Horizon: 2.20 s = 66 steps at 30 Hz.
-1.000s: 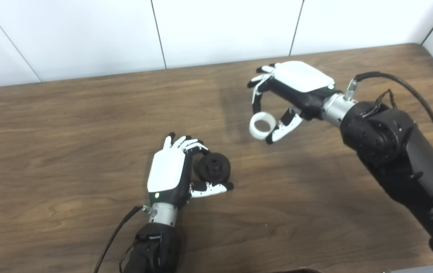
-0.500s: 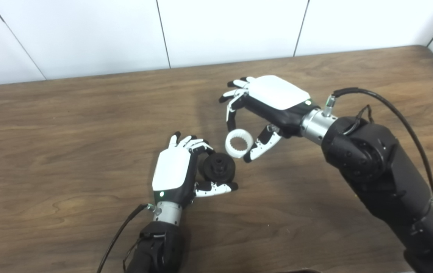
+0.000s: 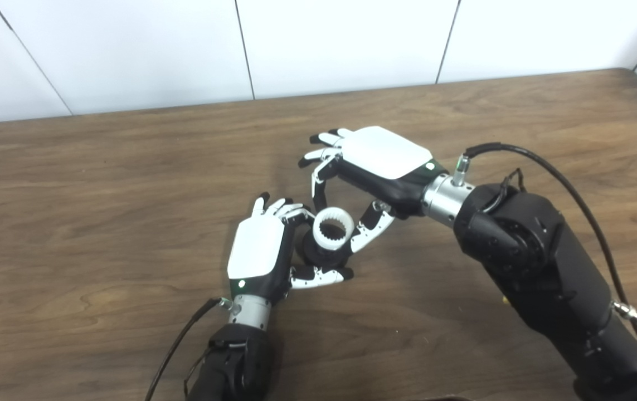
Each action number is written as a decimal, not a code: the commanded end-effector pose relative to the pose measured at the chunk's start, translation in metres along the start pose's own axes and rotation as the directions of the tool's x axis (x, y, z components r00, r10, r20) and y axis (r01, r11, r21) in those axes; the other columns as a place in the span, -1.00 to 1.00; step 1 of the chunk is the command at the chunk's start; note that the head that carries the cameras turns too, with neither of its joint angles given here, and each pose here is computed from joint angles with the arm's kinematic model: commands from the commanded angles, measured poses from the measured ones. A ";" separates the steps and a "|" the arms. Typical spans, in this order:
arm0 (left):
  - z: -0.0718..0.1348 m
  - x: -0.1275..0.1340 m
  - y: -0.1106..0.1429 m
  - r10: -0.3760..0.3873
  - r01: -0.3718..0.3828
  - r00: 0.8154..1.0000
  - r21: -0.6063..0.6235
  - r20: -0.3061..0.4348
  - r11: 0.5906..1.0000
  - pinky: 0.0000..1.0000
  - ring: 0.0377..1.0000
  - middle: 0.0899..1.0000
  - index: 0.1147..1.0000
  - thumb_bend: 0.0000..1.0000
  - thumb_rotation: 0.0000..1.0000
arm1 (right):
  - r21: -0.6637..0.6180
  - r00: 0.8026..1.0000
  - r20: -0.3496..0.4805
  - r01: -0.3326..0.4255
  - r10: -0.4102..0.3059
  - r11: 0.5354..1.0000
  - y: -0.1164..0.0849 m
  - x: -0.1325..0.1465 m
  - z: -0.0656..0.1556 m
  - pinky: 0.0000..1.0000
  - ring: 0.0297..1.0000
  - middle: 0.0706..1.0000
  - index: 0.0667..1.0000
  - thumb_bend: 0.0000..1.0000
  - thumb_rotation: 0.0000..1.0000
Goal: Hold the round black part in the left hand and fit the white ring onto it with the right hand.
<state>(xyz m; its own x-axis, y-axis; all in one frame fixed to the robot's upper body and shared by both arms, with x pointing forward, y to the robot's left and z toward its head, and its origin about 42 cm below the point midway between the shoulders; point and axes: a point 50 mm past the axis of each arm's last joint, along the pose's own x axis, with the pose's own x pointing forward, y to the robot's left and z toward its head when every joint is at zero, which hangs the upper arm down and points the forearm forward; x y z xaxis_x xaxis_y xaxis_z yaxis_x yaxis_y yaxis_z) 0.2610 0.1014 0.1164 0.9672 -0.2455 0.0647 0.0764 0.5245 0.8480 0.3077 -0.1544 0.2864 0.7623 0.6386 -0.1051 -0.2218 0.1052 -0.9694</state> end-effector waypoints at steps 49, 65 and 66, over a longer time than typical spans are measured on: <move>0.005 0.001 -0.012 -0.050 0.051 0.999 0.023 -0.015 0.998 1.00 0.74 0.49 -0.17 0.05 -0.88 | -0.022 1.000 0.016 -0.005 0.006 1.000 0.014 0.021 -0.005 0.97 0.92 0.70 -0.10 0.05 -0.72; 0.005 0.001 -0.011 -0.051 0.052 0.999 0.003 -0.014 0.999 1.00 0.74 0.49 -0.17 0.05 -0.89 | -0.010 1.000 -0.022 -0.012 0.012 1.000 0.014 0.019 -0.014 0.92 0.92 0.71 -0.10 0.05 -0.73; 0.005 0.001 -0.011 -0.052 0.052 0.999 0.001 -0.015 0.999 1.00 0.75 0.49 -0.17 0.05 -0.89 | -0.010 1.000 -0.024 -0.011 0.011 1.000 0.014 0.018 -0.016 0.91 0.92 0.71 -0.10 0.05 -0.73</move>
<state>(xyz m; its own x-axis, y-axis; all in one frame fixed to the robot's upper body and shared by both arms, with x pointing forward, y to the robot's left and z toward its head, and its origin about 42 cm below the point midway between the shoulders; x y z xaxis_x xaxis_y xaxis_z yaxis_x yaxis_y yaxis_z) 0.2621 0.0984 0.1180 0.9654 -0.2525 0.0643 0.0798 0.5214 0.8496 0.3250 -0.1494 0.2549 0.7675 0.6196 -0.1645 -0.2703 0.0801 -0.9594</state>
